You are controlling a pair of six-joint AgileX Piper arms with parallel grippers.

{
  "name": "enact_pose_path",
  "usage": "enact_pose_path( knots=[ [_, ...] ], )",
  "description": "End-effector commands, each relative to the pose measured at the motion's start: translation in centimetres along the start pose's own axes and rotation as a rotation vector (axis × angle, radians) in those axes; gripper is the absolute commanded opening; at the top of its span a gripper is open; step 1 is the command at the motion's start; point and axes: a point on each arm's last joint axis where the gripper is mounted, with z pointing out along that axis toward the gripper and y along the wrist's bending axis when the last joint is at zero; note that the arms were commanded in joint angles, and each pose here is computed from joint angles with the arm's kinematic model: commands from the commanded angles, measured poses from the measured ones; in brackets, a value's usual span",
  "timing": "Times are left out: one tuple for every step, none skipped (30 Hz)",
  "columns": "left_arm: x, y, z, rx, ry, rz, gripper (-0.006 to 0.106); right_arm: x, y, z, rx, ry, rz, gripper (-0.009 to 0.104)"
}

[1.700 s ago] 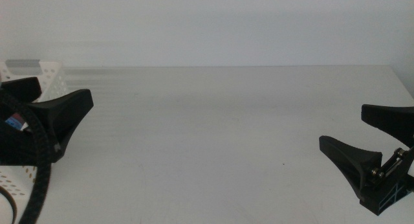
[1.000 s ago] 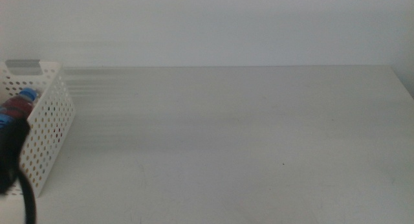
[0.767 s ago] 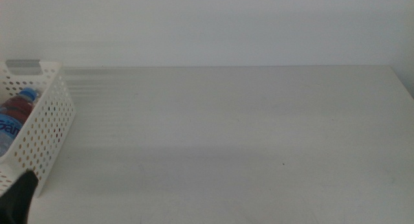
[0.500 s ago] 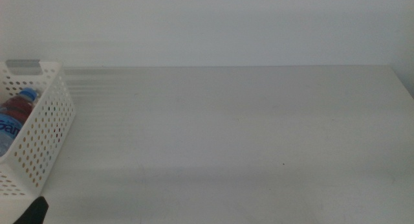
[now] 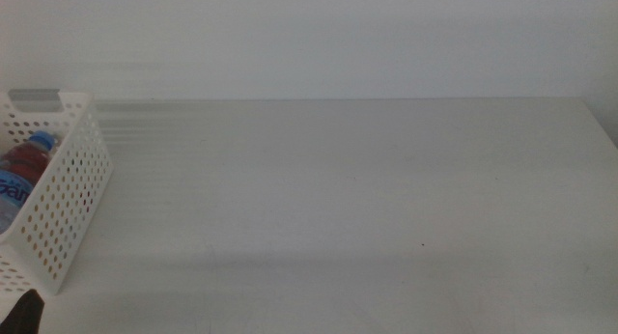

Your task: Use arms to grab the bottles and put them into the dustbin to the left of the table.

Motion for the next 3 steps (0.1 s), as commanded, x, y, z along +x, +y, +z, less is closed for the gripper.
enact_pose_path(
  knots=[
    [-0.65, -0.04, -0.12, 0.007, -0.092, -0.029, 0.079, -1.03, -0.02, -0.3, 0.006, -0.106, -0.015, 0.067],
    [-0.65, -0.04, -0.12, 0.007, -0.091, -0.029, 0.079, -1.03, -0.02, -0.3, 0.006, -0.106, -0.015, 0.067],
    [-0.64, -0.04, -0.11, 0.007, -0.09, -0.029, 0.079, -1.03, -0.02, -0.3, 0.006, -0.106, -0.015, 0.067]
  ],
)
